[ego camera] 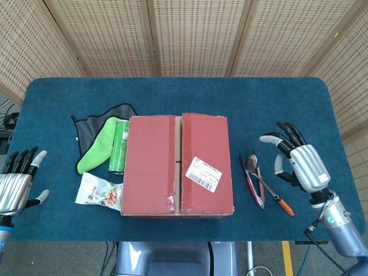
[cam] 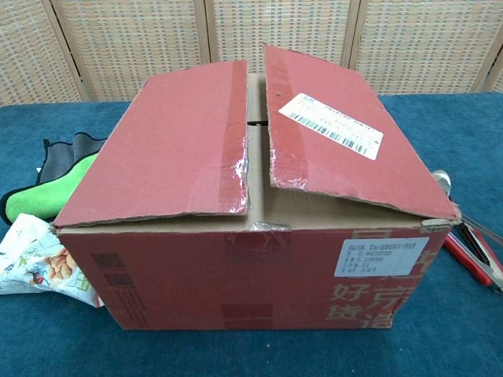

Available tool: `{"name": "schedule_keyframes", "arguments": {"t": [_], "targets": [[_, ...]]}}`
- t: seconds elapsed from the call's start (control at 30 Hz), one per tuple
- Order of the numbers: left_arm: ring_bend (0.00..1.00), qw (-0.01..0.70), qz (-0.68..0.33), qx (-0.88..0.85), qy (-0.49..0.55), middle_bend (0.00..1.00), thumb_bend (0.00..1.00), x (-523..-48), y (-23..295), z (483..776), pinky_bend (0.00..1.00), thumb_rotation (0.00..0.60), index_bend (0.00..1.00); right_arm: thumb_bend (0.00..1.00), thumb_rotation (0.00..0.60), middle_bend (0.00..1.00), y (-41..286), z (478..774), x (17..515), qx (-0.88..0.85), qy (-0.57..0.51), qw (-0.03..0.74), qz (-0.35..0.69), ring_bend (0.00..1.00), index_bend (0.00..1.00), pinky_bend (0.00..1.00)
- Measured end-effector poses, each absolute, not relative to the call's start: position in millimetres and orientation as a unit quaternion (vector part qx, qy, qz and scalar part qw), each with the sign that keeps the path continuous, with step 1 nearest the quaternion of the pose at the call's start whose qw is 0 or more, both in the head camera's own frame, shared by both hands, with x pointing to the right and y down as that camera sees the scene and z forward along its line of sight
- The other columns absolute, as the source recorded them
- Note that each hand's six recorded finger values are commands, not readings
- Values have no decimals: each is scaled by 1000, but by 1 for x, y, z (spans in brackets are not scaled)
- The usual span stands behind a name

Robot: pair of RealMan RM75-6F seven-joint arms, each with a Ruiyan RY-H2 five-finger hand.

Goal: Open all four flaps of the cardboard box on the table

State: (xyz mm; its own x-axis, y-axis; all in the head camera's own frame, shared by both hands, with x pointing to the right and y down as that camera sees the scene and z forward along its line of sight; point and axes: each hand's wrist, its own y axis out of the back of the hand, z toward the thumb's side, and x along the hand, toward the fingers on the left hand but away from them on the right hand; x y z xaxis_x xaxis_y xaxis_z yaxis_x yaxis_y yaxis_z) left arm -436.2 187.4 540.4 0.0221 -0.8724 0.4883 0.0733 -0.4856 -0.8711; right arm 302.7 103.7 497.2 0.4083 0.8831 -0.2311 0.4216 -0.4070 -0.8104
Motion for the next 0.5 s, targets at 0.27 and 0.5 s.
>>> {"name": "schedule_keyframes", "arguments": {"t": [0.27,0.5], "targets": [[0,386,-618,-604,324,0,258,-433,183,543,0,572,30,878,600,352,85,492,242,-819,-358,341,293,0,335,0],[0,391,-618,-603,319,0,259,-429,179,542,0,571,30,878,600,349,81,497,193,-852,-298,336,270,0,335,0]]}}
